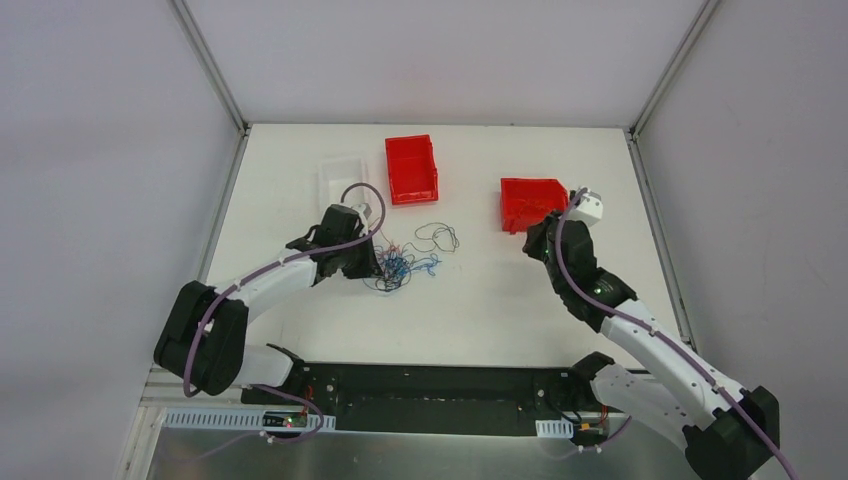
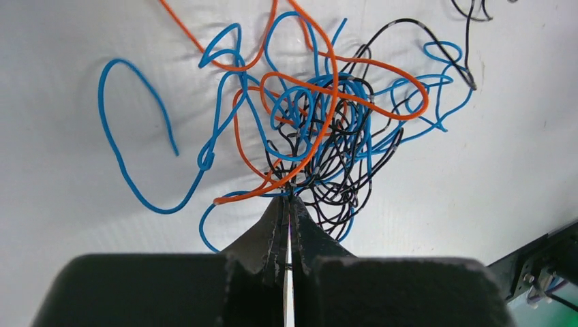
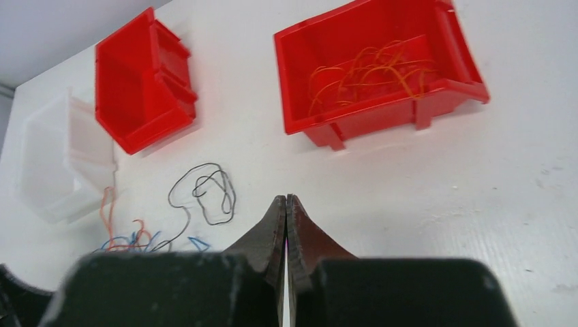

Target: Untangle the cables

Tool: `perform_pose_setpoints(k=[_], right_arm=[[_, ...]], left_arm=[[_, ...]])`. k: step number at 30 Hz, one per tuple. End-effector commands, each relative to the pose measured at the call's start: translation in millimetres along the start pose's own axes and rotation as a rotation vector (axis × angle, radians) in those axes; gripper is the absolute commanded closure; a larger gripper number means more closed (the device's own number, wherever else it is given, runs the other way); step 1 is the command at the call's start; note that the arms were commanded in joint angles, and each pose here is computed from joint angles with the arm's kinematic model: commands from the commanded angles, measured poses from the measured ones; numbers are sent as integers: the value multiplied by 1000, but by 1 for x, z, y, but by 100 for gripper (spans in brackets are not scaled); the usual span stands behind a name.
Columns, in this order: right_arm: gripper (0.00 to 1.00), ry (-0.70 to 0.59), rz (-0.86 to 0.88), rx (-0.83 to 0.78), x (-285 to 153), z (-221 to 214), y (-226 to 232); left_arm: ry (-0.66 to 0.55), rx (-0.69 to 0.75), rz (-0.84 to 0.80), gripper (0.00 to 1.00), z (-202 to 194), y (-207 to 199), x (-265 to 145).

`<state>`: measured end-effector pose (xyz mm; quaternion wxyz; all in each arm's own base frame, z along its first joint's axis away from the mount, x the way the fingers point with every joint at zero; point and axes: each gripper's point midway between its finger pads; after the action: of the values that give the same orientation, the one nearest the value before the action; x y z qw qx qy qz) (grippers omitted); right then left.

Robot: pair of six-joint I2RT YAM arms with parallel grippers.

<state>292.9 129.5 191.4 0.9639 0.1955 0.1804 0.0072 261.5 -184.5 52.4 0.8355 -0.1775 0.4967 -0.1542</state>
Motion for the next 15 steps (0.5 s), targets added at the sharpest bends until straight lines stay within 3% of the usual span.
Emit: perform_pose_setpoints(k=[1,9,12,13,15], right_arm=[[100,-28,-131,7,-12,22,-25],[100,123,91,-8,-5,1,24],[98,171,100,2,0,-7,31],[91,187,94,1,3,-10,32],[66,218,92,1,7,-17,35]], left_arm=[[-61,-30,5,100,10,3,-14],[-57,7,-108,100,12,-19,-20],[-68,2,-104,100,12,-17,-21],[-69,2,-102,100,12,-17,-21],[-65,-3,-102,100,8,-15,-21]])
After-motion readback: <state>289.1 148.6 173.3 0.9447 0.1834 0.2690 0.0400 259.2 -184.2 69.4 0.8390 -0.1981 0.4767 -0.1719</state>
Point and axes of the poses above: each gripper's point midway between its finger pads, its own x axis out along the fingers, its own y axis along the line the jaws close on, z = x × y, and after that the axes turned 2 degrees about -x, right-handed
